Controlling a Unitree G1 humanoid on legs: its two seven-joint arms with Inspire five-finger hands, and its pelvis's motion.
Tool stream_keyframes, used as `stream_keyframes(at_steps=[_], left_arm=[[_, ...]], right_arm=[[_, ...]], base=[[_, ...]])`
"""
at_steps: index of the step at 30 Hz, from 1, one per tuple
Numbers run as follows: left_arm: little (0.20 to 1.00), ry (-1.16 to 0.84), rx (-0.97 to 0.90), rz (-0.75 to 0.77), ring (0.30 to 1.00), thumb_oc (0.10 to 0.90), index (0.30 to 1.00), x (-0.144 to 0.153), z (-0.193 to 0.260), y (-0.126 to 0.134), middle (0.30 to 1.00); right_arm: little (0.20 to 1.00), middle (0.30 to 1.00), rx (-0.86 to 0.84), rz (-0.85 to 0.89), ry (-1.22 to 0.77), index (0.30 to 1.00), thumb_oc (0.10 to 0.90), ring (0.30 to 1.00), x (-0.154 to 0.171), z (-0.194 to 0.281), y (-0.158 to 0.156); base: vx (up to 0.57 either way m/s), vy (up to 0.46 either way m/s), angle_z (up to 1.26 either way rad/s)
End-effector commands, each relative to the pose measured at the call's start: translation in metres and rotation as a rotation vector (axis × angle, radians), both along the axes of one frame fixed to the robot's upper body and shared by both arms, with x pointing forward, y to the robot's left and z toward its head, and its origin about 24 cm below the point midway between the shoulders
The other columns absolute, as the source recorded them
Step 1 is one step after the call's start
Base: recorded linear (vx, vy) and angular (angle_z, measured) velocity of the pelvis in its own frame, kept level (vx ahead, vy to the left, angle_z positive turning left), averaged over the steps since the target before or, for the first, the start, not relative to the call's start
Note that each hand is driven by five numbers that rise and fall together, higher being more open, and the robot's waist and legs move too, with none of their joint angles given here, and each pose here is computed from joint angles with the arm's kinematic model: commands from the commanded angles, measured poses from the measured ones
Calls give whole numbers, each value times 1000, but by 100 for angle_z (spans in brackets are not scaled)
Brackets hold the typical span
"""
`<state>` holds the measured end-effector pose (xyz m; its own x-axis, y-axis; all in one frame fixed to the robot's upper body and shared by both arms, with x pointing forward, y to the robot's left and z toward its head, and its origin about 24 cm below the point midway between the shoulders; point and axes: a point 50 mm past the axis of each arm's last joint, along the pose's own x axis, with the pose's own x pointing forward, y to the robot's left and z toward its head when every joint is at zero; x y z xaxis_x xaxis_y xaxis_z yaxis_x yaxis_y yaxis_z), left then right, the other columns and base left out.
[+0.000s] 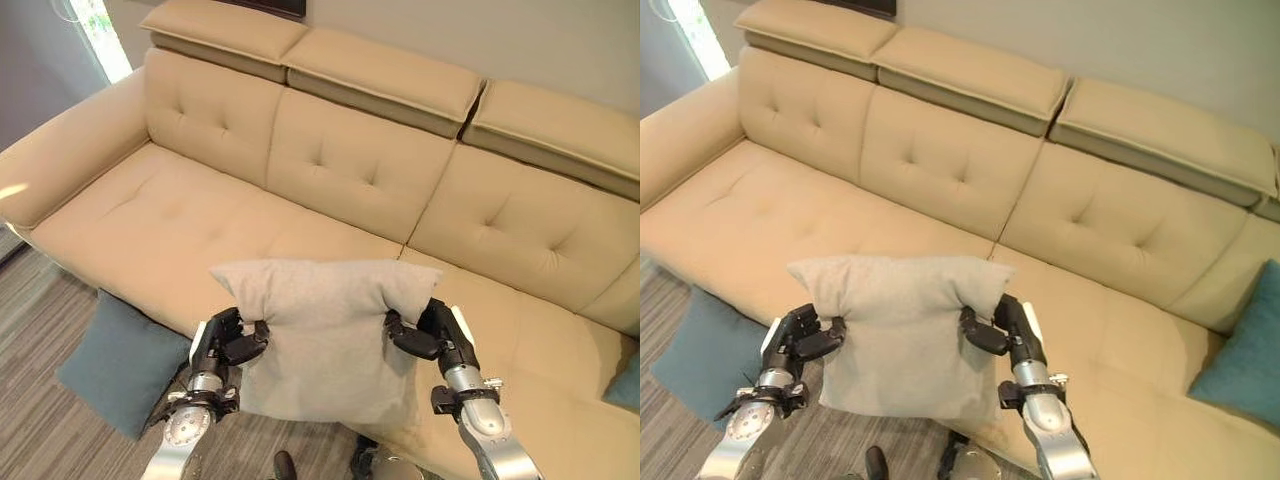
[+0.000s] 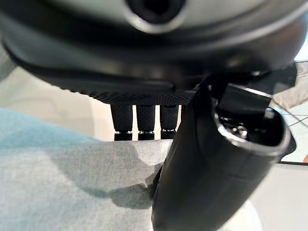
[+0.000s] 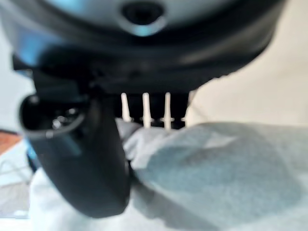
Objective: Pick up all the scattered cushions and arrange them neatly on the sofa.
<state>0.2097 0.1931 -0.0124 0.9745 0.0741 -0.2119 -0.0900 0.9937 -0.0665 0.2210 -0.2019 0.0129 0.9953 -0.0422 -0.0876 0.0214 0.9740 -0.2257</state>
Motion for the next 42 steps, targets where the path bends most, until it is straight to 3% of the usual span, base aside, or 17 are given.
stream_keyframes(at_steps=[1, 15, 28, 35, 42], left_arm=[[300, -392, -89, -228, 300, 400, 300, 27, 71, -42, 300], [300, -416, -107, -223, 300, 400, 300, 32, 76, -47, 300], [300, -415, -71, -188, 300, 400, 300, 30, 76, -36, 300], [300, -555, -27, -157, 300, 400, 300, 44, 105, -35, 300], [300, -811, -28, -184, 300, 400, 300, 77, 168, -67, 300]], right_arm=[[300, 300, 50, 88, -416, 300, 400, 300, 23, 76, 18], [300, 300, 30, 63, -408, 300, 400, 300, 24, 75, 11], [300, 300, 62, 74, -400, 300, 400, 300, 25, 73, 22], [300, 300, 33, 74, -553, 300, 400, 300, 39, 105, 30], [300, 300, -13, 55, -822, 300, 400, 300, 57, 165, 46]], base=[[203, -157, -4], [88, 27, -17], [61, 89, -28], [-36, -9, -20], [-96, -30, -6]])
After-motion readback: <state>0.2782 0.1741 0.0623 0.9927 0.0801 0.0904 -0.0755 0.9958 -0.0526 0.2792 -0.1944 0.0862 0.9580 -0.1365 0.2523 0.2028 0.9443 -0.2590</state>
